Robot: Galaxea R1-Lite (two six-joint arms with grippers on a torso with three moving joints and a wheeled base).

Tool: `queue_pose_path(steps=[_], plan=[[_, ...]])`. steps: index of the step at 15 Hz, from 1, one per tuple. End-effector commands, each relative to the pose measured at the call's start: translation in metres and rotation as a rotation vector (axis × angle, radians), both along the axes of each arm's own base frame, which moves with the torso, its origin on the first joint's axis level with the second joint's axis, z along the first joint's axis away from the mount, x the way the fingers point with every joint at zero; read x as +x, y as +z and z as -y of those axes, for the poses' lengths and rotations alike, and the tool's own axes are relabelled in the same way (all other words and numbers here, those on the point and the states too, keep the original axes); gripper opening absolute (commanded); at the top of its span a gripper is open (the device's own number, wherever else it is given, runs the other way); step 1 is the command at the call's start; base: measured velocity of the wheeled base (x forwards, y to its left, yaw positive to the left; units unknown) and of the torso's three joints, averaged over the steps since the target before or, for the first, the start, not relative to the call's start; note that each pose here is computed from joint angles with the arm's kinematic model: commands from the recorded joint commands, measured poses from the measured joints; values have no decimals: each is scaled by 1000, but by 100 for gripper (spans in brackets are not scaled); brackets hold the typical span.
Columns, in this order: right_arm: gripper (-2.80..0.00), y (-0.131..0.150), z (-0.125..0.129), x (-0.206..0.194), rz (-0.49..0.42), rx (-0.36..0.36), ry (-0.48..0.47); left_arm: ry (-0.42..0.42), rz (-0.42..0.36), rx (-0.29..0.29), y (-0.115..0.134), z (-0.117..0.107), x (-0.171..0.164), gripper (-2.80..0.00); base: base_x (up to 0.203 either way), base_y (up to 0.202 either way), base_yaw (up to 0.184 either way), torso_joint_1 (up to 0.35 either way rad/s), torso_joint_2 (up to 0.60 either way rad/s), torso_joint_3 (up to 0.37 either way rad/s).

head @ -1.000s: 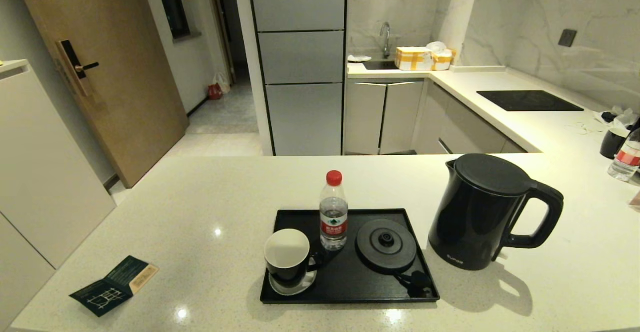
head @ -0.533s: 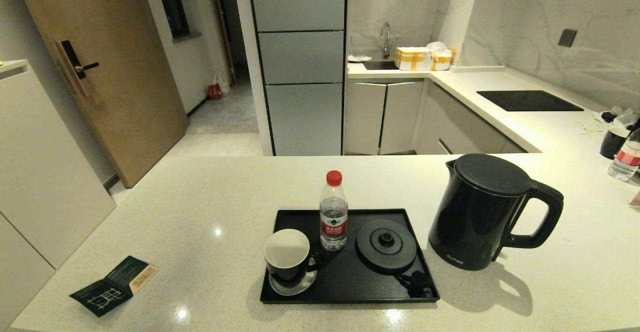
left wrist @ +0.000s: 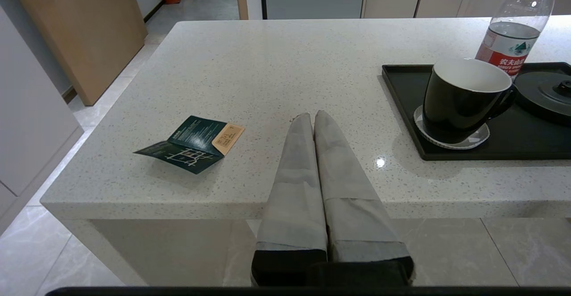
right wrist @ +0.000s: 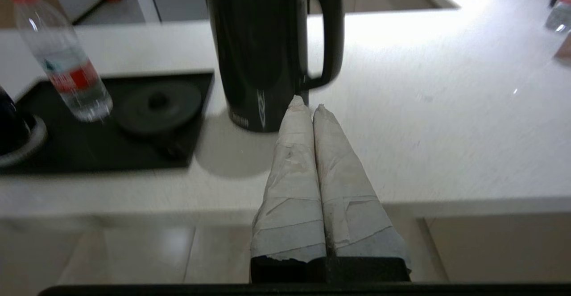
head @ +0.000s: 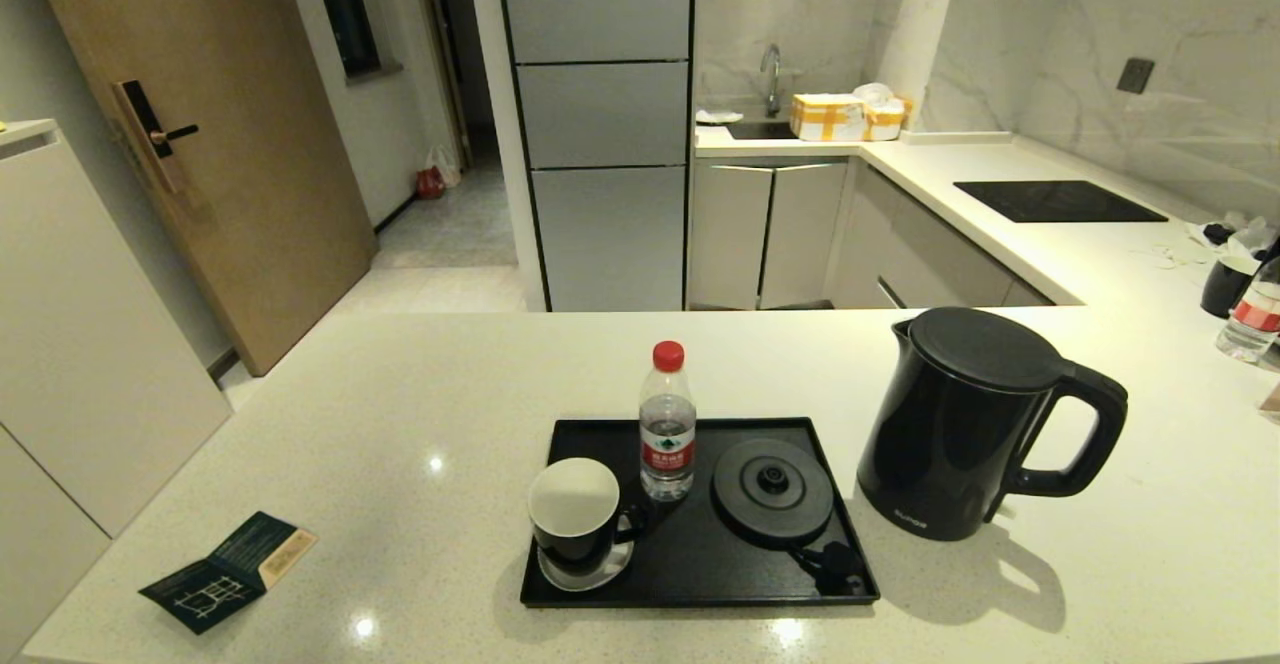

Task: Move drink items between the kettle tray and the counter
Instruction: Return the kettle to its original position

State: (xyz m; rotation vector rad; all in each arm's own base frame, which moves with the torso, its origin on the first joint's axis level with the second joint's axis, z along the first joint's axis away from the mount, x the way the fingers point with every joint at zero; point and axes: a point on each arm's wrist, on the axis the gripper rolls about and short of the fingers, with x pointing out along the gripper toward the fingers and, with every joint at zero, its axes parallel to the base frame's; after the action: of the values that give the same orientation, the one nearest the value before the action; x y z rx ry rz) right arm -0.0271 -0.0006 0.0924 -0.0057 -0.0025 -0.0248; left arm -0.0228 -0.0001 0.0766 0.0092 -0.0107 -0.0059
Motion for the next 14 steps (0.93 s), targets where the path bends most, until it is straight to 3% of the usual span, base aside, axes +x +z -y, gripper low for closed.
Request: queue_pose_path(steps=[1, 3, 4, 6, 8, 9, 11, 12, 14], plan=[[-280, 49, 1, -9, 39, 12, -41, 0, 2, 0, 0, 0, 0, -280, 0, 0, 0, 0, 0, 0], [-280, 100, 3, -3, -73, 28, -96, 0, 0, 0, 0, 0, 0, -280, 0, 0, 0, 0, 0, 0], [-280, 115, 3, 17, -187, 28, -92, 0, 2, 0, 0, 0, 0, -280, 0, 0, 0, 0, 0, 0], [-280, 115, 1, 72, -460, 25, -68, 0, 0, 0, 0, 0, 0, -280, 0, 0, 0, 0, 0, 0], [-280, 95, -2, 120, -644, 30, -59, 0, 0, 0, 0, 0, 0, -280, 0, 0, 0, 0, 0, 0], [0, 82, -2, 144, -712, 36, -62, 0, 2, 0, 0, 0, 0, -280, 0, 0, 0, 0, 0, 0], [0, 56, -2, 182, -811, 75, -83, 0, 1, 0, 0, 0, 0, -280, 0, 0, 0, 0, 0, 0], [0, 46, -2, 198, -815, 122, -105, 0, 1, 0, 0, 0, 0, -280, 0, 0, 0, 0, 0, 0], [0, 40, -1, 211, -741, 194, -131, 0, 0, 0, 0, 0, 0, -280, 0, 0, 0, 0, 0, 0]])
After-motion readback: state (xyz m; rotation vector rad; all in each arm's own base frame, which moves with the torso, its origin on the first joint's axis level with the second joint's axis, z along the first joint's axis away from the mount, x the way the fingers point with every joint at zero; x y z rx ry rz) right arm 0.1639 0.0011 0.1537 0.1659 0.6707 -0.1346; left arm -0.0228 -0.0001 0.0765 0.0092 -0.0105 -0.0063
